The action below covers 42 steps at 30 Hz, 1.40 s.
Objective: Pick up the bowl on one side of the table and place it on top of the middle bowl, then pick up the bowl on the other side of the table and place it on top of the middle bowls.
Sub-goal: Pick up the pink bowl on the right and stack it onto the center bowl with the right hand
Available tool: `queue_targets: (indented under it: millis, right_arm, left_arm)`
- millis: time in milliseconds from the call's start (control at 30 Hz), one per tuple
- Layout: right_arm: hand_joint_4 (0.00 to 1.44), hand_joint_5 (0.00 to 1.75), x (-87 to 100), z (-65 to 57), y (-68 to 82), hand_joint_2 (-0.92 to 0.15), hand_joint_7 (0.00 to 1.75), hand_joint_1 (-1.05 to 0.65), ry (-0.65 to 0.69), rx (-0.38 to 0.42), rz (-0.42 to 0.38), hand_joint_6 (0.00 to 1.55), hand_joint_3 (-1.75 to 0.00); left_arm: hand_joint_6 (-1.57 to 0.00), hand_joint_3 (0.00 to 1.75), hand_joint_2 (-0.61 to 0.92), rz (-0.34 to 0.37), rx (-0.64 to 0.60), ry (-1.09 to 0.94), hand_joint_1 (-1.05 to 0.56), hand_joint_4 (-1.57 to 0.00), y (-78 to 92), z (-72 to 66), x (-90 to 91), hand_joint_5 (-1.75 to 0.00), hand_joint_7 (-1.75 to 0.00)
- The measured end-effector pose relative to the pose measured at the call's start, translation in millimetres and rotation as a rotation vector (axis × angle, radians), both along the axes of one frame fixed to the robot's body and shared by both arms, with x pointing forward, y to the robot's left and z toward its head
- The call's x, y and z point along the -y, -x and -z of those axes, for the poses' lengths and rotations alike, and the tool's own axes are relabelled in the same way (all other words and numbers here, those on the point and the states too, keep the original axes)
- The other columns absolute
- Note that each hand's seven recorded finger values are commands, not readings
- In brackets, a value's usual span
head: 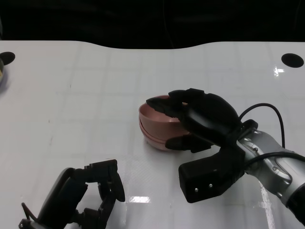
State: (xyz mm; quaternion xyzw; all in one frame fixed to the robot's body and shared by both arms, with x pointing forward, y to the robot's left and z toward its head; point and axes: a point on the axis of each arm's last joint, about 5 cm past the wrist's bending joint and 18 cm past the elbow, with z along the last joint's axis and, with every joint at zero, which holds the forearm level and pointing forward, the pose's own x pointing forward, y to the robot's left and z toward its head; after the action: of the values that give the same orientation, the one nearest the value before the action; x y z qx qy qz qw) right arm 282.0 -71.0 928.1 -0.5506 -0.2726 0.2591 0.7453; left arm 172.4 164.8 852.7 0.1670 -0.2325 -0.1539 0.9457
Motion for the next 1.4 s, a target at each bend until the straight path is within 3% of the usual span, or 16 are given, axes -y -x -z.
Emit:
queue_targets:
  millis: [267,600,933,1400]
  right_arm:
    - [0.18,0.03,3.4,-4.9,8.7,-0.92,0.01,-0.85,-0.005,0.019,0.005,0.18,-0.52]
    - [0.19,0.04,8.1,11.2,19.3,-0.92,0.02,-0.83,0.02,-0.027,0.014,0.21,-0.49]
    - [0.2,0.05,13.6,27.0,20.3,-0.92,0.01,-0.81,0.044,-0.083,0.031,0.21,-0.44]
    - [0.11,0.03,12.3,36.1,20.6,-0.92,0.0,-0.79,0.027,-0.062,0.033,0.09,-0.42]
  left_arm:
    - [-0.85,1.56,0.25,0.001,0.0,-0.001,-0.01,-0.9,0.0,0.0,0.1,-1.67,-1.47]
    - [-0.84,1.54,0.25,0.001,0.0,0.0,-0.03,-0.89,0.0,0.0,0.1,-1.68,-1.47]
    - [-0.84,1.55,0.25,0.001,0.0,0.0,-0.03,-0.88,0.0,0.0,0.1,-1.69,-1.46]
    - [-0.84,1.54,0.25,0.001,0.0,-0.001,-0.03,-0.88,0.0,0.0,-0.1,-1.68,-1.46]
